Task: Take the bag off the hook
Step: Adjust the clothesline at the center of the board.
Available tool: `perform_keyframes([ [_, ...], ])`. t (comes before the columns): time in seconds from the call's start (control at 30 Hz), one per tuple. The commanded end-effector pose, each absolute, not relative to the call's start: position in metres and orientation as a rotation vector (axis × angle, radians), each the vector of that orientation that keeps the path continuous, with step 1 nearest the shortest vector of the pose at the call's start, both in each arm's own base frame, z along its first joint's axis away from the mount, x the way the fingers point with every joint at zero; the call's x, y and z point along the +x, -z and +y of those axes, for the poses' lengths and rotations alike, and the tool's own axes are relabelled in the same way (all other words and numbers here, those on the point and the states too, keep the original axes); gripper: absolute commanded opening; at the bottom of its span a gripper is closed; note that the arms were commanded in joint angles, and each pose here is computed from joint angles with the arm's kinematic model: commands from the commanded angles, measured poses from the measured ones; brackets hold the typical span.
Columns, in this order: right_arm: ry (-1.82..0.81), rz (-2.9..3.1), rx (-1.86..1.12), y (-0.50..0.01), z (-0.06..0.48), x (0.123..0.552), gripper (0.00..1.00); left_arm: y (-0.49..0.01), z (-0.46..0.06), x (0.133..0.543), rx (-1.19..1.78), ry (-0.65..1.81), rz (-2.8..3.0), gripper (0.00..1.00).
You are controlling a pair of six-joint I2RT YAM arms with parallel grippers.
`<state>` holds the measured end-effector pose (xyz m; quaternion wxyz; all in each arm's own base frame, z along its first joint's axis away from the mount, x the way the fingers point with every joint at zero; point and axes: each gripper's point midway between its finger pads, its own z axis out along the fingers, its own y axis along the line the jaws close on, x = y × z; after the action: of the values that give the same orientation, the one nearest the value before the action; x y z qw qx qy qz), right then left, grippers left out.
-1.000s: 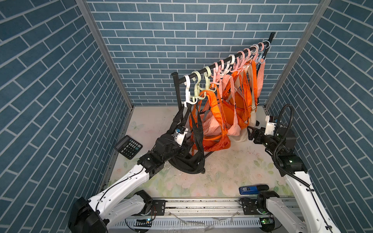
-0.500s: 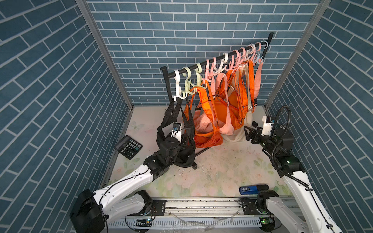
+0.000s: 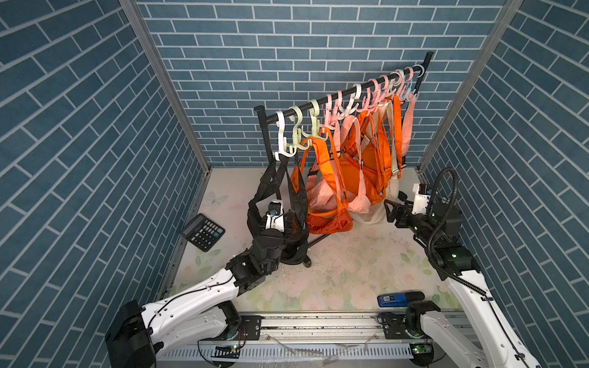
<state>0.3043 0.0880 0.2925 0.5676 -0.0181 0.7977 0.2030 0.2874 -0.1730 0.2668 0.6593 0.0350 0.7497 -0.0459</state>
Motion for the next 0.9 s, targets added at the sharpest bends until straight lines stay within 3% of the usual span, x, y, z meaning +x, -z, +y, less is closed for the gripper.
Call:
perform_keyframes([
  [0.0, -0.530, 1.856, -0.026, -0.295, 0.094, 0.304, 0.85, -0.267, -0.157, 0.288, -0.004, 0.023, 1.683, 0.53],
  [0.4, -0.519, 1.863, -0.035, -0.294, 0.094, 0.302, 0.85, -0.289, -0.176, 0.329, -0.016, -0.175, 1.596, 0.62],
  [0.77, -0.509, 1.857, -0.050, -0.297, 0.094, 0.302, 0.85, -0.295, -0.158, 0.346, -0.125, -0.214, 1.583, 0.54],
  [0.87, -0.510, 1.860, -0.051, -0.296, 0.094, 0.302, 0.85, -0.294, -0.158, 0.349, -0.116, -0.207, 1.585, 0.46],
])
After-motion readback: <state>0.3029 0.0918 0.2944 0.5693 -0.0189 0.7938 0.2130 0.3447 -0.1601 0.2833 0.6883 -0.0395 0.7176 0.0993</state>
